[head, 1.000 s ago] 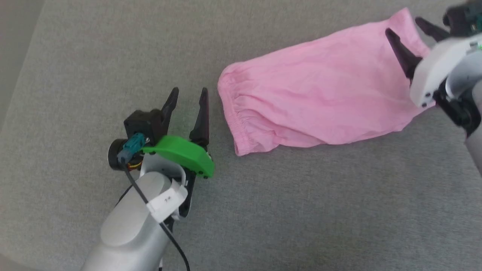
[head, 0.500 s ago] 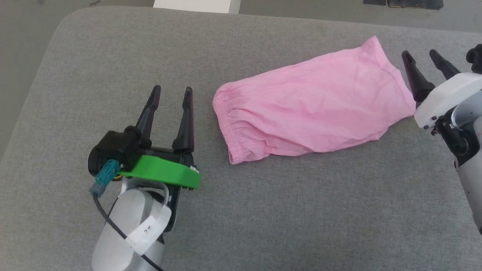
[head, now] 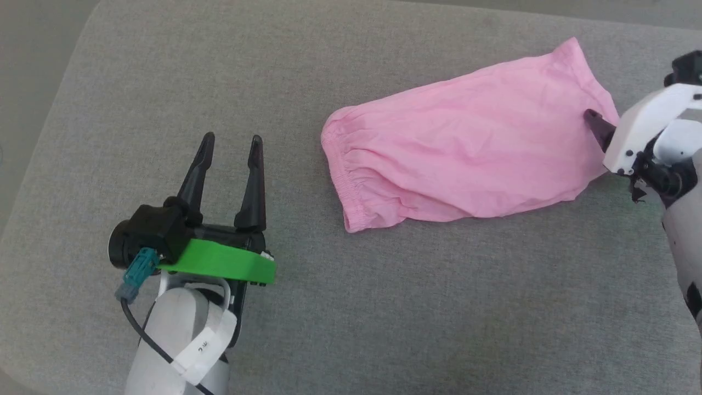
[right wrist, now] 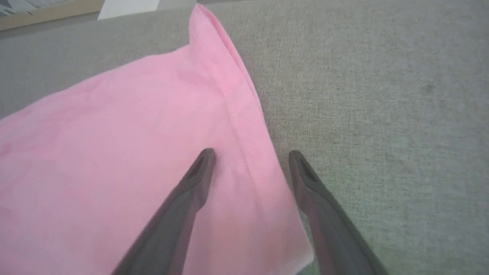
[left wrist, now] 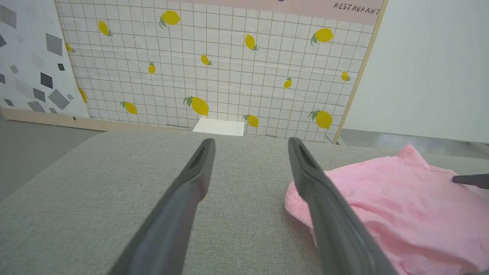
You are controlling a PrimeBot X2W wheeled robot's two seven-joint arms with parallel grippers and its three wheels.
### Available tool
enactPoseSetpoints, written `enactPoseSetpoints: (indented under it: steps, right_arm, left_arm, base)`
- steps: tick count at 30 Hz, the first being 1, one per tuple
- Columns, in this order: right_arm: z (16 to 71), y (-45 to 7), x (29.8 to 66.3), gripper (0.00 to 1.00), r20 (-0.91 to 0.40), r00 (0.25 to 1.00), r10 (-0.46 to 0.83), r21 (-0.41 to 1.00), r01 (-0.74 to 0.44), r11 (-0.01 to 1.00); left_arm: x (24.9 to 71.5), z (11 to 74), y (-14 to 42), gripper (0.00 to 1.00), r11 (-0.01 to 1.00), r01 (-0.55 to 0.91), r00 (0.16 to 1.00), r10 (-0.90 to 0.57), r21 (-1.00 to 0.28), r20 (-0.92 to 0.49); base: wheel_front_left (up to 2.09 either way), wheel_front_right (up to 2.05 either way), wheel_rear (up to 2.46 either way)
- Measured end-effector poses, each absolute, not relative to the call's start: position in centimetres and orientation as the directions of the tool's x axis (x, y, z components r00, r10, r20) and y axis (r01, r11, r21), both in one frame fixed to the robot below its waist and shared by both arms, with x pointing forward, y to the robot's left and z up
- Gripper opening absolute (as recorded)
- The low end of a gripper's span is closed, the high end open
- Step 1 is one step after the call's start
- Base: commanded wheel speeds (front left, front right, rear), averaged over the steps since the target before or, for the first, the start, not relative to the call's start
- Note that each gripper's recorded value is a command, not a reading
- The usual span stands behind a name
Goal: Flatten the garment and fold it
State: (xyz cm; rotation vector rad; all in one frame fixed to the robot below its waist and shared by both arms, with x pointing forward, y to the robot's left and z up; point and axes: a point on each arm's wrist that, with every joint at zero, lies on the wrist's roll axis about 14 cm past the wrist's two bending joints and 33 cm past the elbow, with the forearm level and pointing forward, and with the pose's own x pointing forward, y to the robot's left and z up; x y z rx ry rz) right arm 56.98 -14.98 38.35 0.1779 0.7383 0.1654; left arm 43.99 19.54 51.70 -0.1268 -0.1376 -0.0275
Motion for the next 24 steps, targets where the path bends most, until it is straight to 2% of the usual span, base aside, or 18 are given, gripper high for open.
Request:
enactPoseSetpoints:
  steps: [9, 10, 11, 12, 13, 14, 18, 24]
  right_arm:
    - [36.7, -13.7, 57.1, 1.0, -0.82, 0.543, 0.179, 0.108, -0.16, 0.981]
    - [36.6, -13.4, 57.0, 0.96, -0.83, 0.527, 0.18, 0.106, -0.167, 0.98]
    - [36.6, -13.1, 57.1, 0.49, -0.835, 0.519, 0.184, 0.11, -0.172, 0.979]
    - [36.6, -12.7, 57.1, 0.4, -0.839, 0.51, 0.192, 0.115, -0.177, 0.977]
    - [36.6, -12.3, 57.2, 0.1, -0.84, 0.505, 0.2, 0.121, -0.185, 0.975]
    - [36.6, -11.9, 57.2, 0.0, -0.841, 0.501, 0.206, 0.126, -0.19, 0.974]
    - [36.6, -10.7, 57.0, 0.0, -0.841, 0.487, 0.235, 0.15, -0.206, 0.967]
    - [37.1, -11.2, 56.7, 0.0, -0.812, 0.527, 0.251, 0.174, -0.192, 0.966]
  left_arm:
    - [43.9, 51.0, 19.9, 1.0, 0.99, 0.026, 0.992, -0.009, -0.139, 0.122]
    - [43.9, 51.0, 19.9, 1.0, 0.99, 0.025, 0.993, -0.008, -0.14, 0.121]
    - [43.9, 50.9, 20.0, 1.0, 0.99, 0.023, 0.993, -0.006, -0.141, 0.121]
    - [43.9, 50.9, 20.0, 1.0, 0.99, 0.02, 0.993, -0.003, -0.141, 0.12]
    - [44.0, 50.9, 20.1, 1.0, 0.99, 0.017, 0.993, 0.0, -0.142, 0.12]
    - [44.0, 50.8, 20.2, 1.0, 0.99, 0.013, 0.993, 0.004, -0.141, 0.118]
    - [44.0, 50.7, 20.2, 1.0, 0.99, 0.009, 0.993, 0.007, -0.141, 0.115]
    - [43.9, 50.9, 20.2, 1.0, 0.99, 0.006, 0.993, 0.011, -0.143, 0.119]
  base:
    - [0.0, 0.0, 0.0]
    - [0.0, 0.0, 0.0]
    - [0.0, 0.0, 0.0]
    - [0.0, 0.0, 0.0]
    - [0.0, 0.0, 0.0]
    - [0.0, 0.0, 0.0]
    - [0.0, 0.0, 0.0]
    - [0.0, 0.0, 0.0]
